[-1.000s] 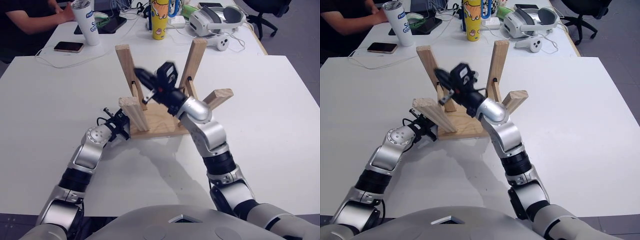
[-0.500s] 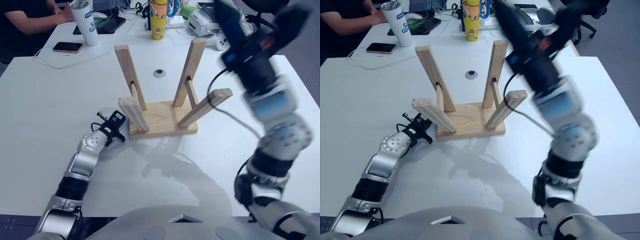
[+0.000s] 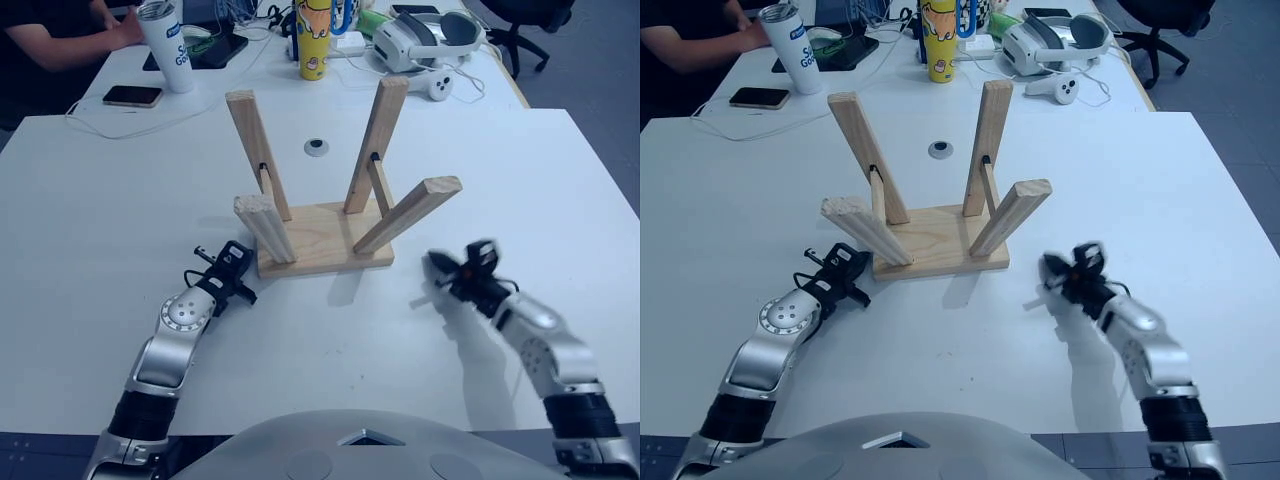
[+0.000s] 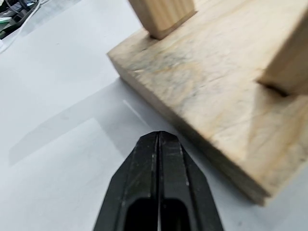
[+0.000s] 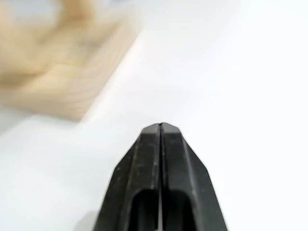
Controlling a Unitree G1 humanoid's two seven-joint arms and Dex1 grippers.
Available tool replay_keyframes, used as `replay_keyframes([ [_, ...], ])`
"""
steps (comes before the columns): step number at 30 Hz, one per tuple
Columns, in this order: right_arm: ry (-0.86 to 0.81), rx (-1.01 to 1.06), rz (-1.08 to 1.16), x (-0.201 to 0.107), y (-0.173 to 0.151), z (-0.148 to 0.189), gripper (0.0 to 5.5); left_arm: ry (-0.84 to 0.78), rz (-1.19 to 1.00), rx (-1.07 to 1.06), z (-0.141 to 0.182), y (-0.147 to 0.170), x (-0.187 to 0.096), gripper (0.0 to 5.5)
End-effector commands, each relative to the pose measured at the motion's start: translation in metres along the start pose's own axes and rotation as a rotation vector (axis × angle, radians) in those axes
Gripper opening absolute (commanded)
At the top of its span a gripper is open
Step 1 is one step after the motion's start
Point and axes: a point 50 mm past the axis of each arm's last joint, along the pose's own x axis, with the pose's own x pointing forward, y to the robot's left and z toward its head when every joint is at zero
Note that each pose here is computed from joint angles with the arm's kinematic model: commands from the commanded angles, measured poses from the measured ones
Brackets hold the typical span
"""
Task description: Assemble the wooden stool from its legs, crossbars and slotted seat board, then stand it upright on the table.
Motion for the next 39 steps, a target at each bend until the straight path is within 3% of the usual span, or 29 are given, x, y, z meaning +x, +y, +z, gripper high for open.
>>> replay_keyframes([
  [1, 0.061, -0.068, 0.080, 0.007, 0.012, -0.010, 0.00, 0.120, -0.122, 0.008, -0.021, -0.009, -0.005, 0.01],
  [10, 0.038, -0.111, 0.173, 0.027, 0.043, -0.015, 0.00, 0.172, -0.219, 0.035, -0.025, -0.015, -0.005, 0.01],
  [18, 0.083, -0.190, 0.034, 0.017, 0.015, -0.019, 0.00, 0.205, -0.186, 0.059, -0.032, -0.008, -0.007, 0.01],
  [27, 0.061, -0.189, 0.027, 0.038, 0.031, -0.022, 0.00, 0.249, -0.184, 0.136, -0.038, -0.013, -0.006, 0.01],
  [33, 0.025, -0.147, 0.269, 0.041, 0.072, -0.016, 0.00, 0.075, -0.319, 0.023, -0.007, -0.036, 0.000, 0.01],
  [39, -0.061, -0.057, 0.417, 0.021, 0.101, 0.011, 0.00, -0.223, -0.556, -0.092, 0.043, -0.057, -0.022, 0.01],
])
